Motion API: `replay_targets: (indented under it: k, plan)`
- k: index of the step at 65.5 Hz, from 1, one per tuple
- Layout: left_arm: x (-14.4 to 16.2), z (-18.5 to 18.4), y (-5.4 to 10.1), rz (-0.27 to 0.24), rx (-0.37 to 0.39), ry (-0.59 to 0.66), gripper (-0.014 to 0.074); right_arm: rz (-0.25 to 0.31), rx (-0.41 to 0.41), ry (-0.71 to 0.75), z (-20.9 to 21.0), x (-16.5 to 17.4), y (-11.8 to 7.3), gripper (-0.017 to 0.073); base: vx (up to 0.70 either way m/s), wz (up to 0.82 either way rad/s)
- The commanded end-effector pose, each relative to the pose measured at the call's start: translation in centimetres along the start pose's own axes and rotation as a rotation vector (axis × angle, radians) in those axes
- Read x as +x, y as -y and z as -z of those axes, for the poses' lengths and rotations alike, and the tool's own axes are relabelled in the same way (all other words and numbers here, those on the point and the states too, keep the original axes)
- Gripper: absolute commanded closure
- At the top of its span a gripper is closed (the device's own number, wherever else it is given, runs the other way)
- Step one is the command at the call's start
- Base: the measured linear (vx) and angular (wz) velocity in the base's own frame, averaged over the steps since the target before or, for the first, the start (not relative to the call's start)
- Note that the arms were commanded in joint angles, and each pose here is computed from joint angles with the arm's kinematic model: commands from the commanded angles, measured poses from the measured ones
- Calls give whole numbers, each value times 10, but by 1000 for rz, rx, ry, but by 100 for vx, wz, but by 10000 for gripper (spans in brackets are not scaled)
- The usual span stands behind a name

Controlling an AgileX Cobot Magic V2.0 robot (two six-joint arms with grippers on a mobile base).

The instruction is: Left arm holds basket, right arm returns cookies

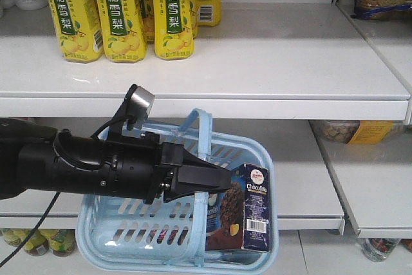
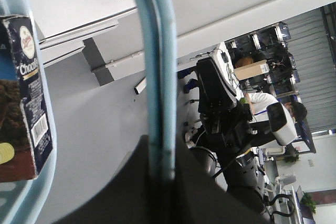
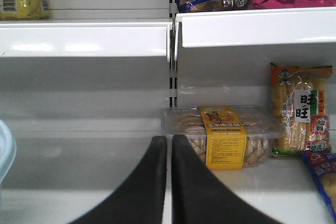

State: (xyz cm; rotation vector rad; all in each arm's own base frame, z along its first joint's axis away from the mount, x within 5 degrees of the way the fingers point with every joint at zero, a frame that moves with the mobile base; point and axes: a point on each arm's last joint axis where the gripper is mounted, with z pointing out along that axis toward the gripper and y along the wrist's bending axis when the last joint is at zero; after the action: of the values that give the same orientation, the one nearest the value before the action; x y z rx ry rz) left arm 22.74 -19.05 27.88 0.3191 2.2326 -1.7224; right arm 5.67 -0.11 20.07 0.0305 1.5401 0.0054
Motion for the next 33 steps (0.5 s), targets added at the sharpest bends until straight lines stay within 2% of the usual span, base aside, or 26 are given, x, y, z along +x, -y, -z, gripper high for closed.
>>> replay_targets:
  k: [1,33]
  plan:
    - [-14,8,29,-9,123,113,596,13,-12,66,1,-1,-1,568,0,0]
    - [-14,8,29,-9,123,113,596,13,-11,65,1,-1,-1,568,0,0]
